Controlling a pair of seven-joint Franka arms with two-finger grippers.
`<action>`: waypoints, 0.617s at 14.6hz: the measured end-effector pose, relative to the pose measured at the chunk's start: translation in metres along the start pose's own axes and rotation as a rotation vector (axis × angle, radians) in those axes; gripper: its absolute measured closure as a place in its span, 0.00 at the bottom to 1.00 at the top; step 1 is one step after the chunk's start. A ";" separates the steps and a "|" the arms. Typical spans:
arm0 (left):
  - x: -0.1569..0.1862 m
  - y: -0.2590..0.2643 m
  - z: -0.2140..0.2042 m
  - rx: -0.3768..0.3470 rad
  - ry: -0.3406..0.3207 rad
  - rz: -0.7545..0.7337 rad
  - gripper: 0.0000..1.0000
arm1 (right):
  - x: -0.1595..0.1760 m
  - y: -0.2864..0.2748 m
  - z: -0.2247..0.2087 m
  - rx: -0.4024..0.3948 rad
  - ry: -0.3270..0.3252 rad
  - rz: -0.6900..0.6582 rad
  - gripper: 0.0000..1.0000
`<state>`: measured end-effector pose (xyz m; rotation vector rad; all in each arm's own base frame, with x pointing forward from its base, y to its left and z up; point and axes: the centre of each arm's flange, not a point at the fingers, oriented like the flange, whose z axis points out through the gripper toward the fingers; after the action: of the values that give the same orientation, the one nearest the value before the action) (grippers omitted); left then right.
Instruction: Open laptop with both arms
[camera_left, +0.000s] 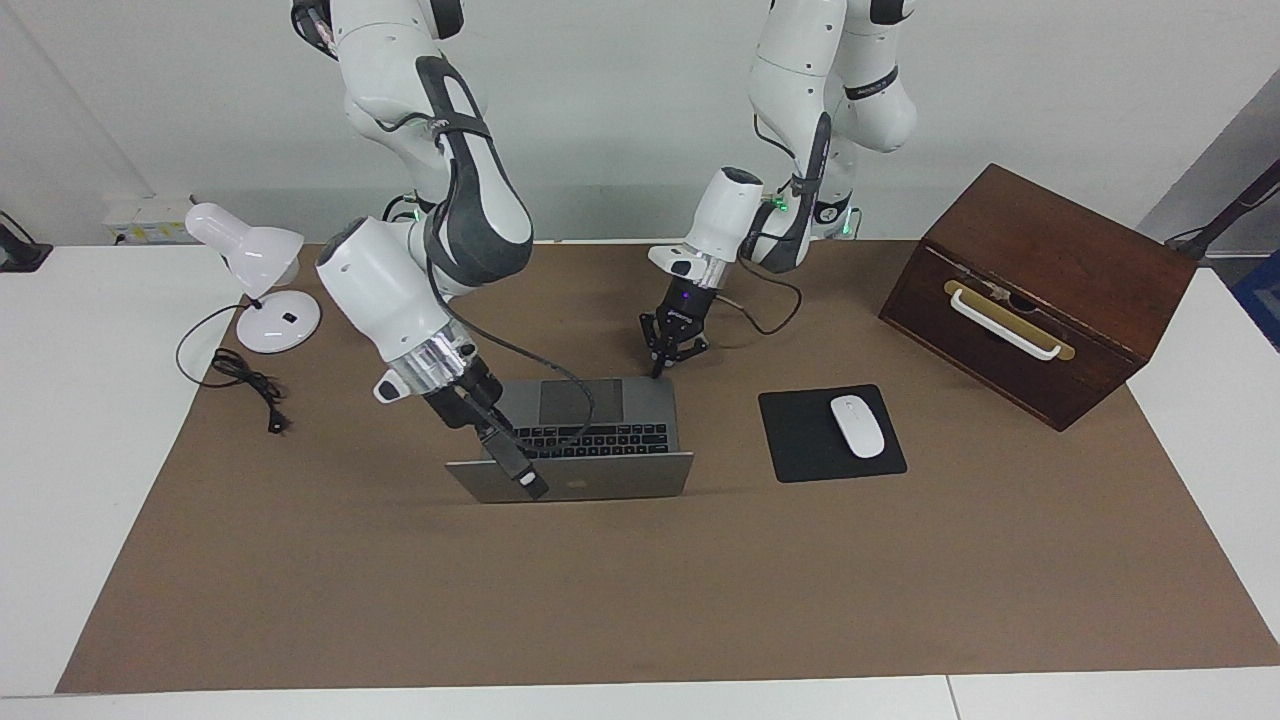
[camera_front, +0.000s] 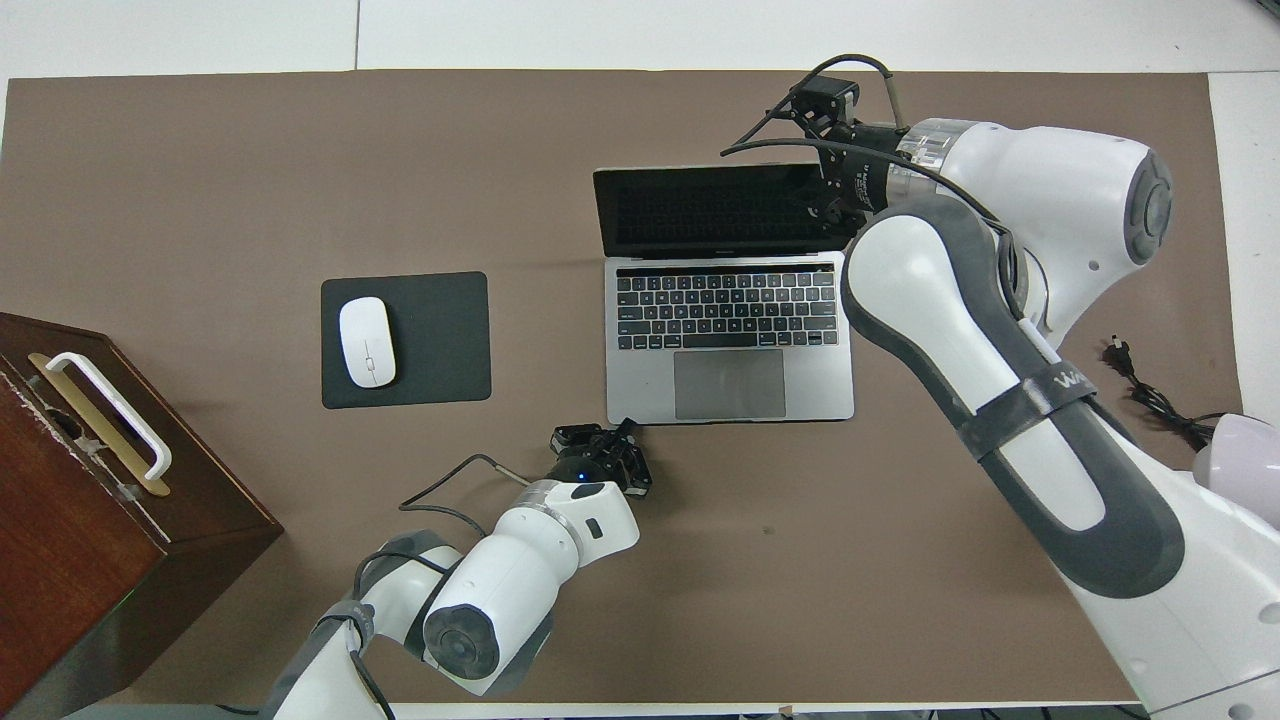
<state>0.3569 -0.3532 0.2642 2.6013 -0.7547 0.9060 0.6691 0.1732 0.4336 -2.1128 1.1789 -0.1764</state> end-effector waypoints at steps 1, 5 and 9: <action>0.000 0.000 0.000 0.000 0.000 0.000 0.99 | -0.003 -0.003 -0.004 -0.011 -0.011 -0.014 0.00; 0.000 0.000 0.000 0.000 0.000 0.000 0.99 | -0.020 -0.010 -0.022 -0.083 -0.046 -0.104 0.00; 0.000 0.000 0.000 0.000 0.000 0.000 0.99 | -0.035 -0.014 -0.043 -0.169 -0.061 -0.198 0.00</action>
<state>0.3570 -0.3532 0.2642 2.6012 -0.7547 0.9062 0.6402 0.1837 0.4812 -2.3664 0.9786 -0.1042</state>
